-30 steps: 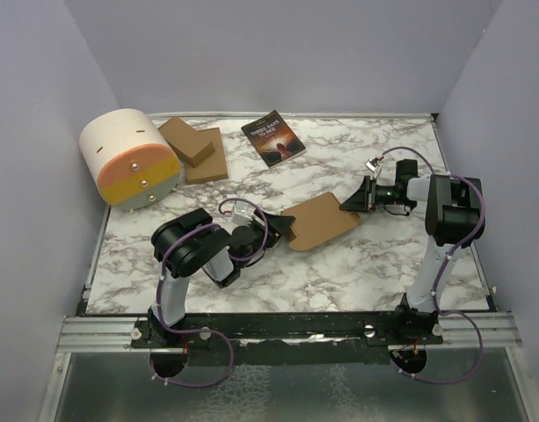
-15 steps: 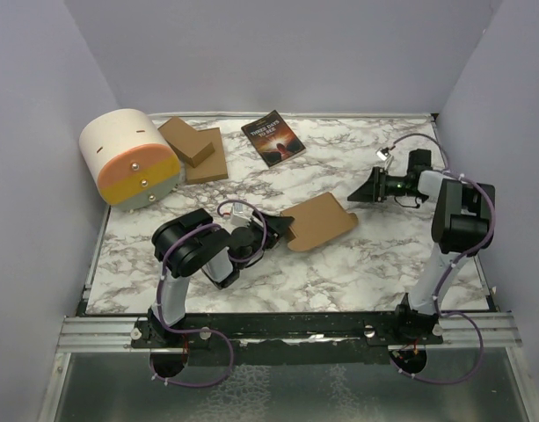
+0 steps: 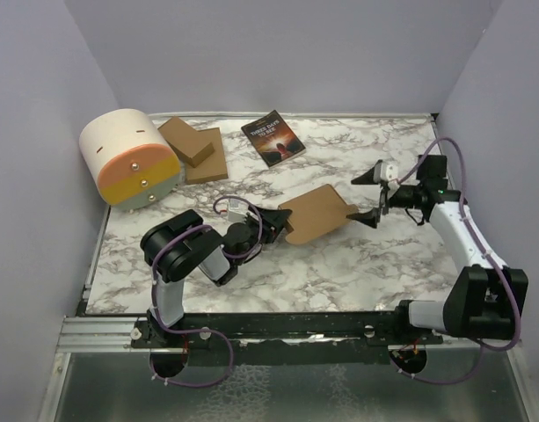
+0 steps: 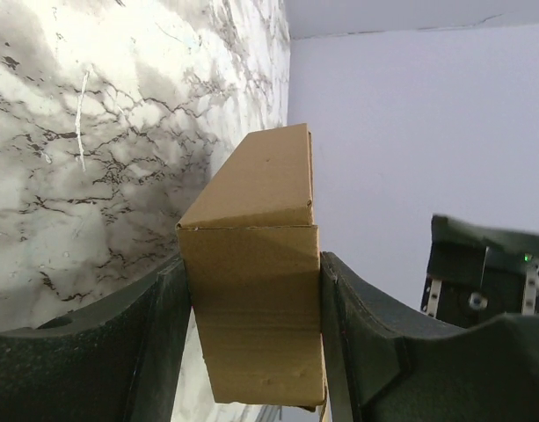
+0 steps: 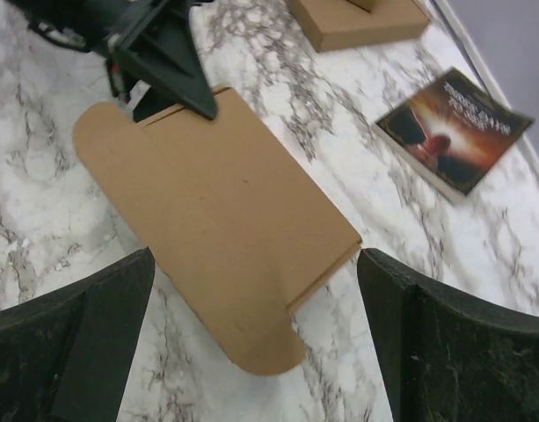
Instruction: Fold the paper box
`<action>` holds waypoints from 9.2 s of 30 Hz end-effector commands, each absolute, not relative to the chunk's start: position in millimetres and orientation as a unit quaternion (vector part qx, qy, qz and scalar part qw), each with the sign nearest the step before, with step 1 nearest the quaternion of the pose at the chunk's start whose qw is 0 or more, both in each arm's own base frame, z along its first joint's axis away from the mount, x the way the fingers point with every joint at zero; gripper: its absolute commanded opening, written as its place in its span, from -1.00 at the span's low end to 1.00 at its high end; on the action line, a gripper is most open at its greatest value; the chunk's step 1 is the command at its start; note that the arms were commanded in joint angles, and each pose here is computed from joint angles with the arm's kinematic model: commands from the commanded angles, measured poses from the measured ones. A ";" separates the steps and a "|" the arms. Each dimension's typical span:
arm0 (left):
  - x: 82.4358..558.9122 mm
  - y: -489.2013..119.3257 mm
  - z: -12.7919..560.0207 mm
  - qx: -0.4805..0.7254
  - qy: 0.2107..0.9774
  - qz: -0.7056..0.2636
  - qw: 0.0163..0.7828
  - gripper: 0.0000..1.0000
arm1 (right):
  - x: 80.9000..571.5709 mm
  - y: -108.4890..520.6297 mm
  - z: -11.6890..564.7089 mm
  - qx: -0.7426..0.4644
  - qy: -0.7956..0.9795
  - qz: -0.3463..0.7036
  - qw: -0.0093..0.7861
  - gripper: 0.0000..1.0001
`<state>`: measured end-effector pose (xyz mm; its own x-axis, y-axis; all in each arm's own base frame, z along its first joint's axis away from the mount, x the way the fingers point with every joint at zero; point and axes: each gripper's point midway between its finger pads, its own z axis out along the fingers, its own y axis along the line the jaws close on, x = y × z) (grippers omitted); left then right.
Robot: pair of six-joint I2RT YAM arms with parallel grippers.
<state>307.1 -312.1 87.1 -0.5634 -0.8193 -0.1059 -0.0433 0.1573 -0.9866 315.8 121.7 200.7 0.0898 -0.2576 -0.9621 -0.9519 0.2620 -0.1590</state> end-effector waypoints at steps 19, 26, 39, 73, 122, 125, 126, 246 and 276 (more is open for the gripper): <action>318.2 -315.4 99.2 -0.377 0.667 -0.596 0.239 -0.11 | 291.6 216.6 124.4 -0.759 0.323 -0.026 0.564 0.97; 317.2 -315.1 103.9 -0.380 0.662 -0.605 0.229 -0.11 | 306.7 221.0 123.1 -0.746 0.315 -0.082 0.580 0.92; 313.4 -315.6 106.0 -0.381 0.654 -0.618 0.212 -0.11 | 316.5 225.9 108.8 -0.750 0.313 -0.111 0.572 0.29; 294.1 -208.8 187.0 -0.239 0.702 -0.451 0.498 0.98 | 330.3 232.3 190.2 -0.565 0.560 0.218 0.566 -0.06; 296.2 -286.9 62.3 0.000 0.885 -0.330 0.327 0.89 | 308.7 244.4 50.1 -0.132 0.799 0.574 0.117 0.05; 296.9 -287.6 56.3 0.003 0.891 -0.323 0.320 0.89 | 309.8 243.5 48.9 -0.138 0.803 0.568 0.119 0.14; 297.4 -287.6 55.0 0.004 0.892 -0.320 0.318 0.89 | 310.3 242.9 48.2 -0.138 0.805 0.564 0.121 0.16; 319.7 -312.0 43.3 0.083 0.890 -0.363 0.261 0.47 | 320.9 192.5 46.3 -0.314 0.848 0.365 0.219 -0.77; 362.3 -322.9 58.9 0.091 0.857 -0.424 0.280 0.66 | 391.6 207.3 29.6 -0.277 0.853 0.385 0.218 -0.73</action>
